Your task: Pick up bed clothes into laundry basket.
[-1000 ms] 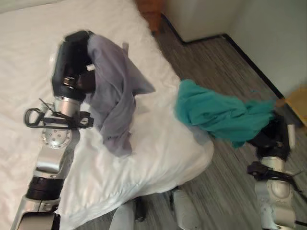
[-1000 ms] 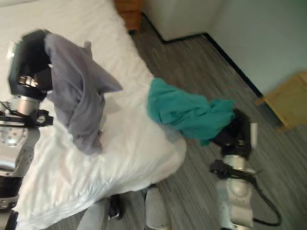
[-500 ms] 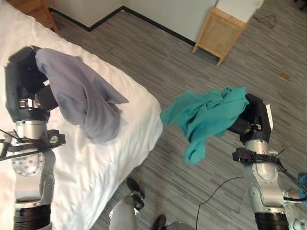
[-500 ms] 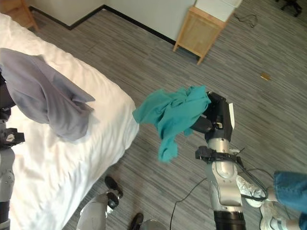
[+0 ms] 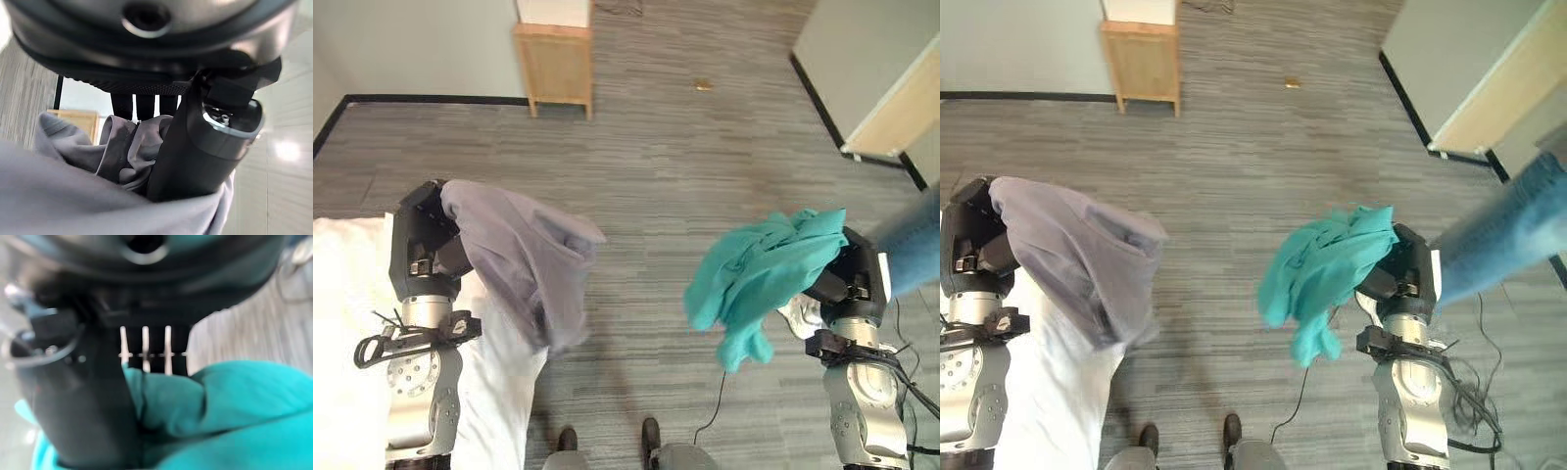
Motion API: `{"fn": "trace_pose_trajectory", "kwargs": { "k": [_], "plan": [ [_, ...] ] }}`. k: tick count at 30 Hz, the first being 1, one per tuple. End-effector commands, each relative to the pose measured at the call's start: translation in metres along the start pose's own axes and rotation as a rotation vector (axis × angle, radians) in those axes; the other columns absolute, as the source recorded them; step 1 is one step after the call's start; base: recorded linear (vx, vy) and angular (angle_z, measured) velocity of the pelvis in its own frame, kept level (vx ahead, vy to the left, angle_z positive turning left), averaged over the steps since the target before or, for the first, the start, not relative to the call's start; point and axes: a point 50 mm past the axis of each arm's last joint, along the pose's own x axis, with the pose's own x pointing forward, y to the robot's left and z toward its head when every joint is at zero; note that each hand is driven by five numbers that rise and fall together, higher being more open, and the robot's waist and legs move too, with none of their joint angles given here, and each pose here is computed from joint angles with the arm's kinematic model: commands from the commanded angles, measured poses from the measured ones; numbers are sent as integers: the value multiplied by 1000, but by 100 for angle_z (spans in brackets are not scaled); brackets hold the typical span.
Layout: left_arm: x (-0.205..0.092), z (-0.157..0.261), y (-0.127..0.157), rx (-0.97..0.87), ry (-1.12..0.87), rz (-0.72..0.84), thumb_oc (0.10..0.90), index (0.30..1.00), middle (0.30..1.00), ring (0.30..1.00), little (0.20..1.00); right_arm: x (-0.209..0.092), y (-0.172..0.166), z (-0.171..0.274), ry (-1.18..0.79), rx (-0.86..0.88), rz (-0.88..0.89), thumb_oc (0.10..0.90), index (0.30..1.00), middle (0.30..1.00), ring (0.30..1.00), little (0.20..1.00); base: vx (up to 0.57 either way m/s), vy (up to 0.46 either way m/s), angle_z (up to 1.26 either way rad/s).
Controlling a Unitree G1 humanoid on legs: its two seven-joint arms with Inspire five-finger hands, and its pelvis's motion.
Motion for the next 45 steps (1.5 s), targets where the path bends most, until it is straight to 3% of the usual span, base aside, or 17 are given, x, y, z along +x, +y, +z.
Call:
{"fn": "trace_pose_trajectory", "kwargs": {
  "k": [1,8,9,17,21,32,40,45],
  "plan": [
    [2,41,3,6,-233,-6,400,300,300,300,300,8,10,45,-272,32,59,400,300,300,300,300,-7,62,-6],
    [0,35,5,22,-201,-2,400,300,300,300,300,6,13,43,-255,31,81,400,300,300,300,300,0,64,-6],
    [-28,-32,29,164,116,163,400,300,300,300,300,-14,-6,-9,-34,-13,-5,400,300,300,300,300,31,53,5],
    [-37,-29,43,160,112,241,400,300,300,300,300,1,6,3,-102,33,29,400,300,300,300,300,17,39,8],
    [-29,-21,54,197,73,278,400,300,300,300,300,3,40,-1,-91,43,164,400,300,300,300,300,40,21,-24],
    [3,-1,37,158,-78,207,400,300,300,300,300,-4,24,-10,-57,24,79,400,300,300,300,300,408,-194,5],
    [-8,-11,45,100,-18,259,400,300,300,300,300,5,19,-8,-54,23,92,400,300,300,300,300,507,-441,35],
    [-3,-18,18,8,13,105,400,300,300,300,300,24,23,7,-106,28,124,400,300,300,300,300,446,-530,-39]
  ]
}}
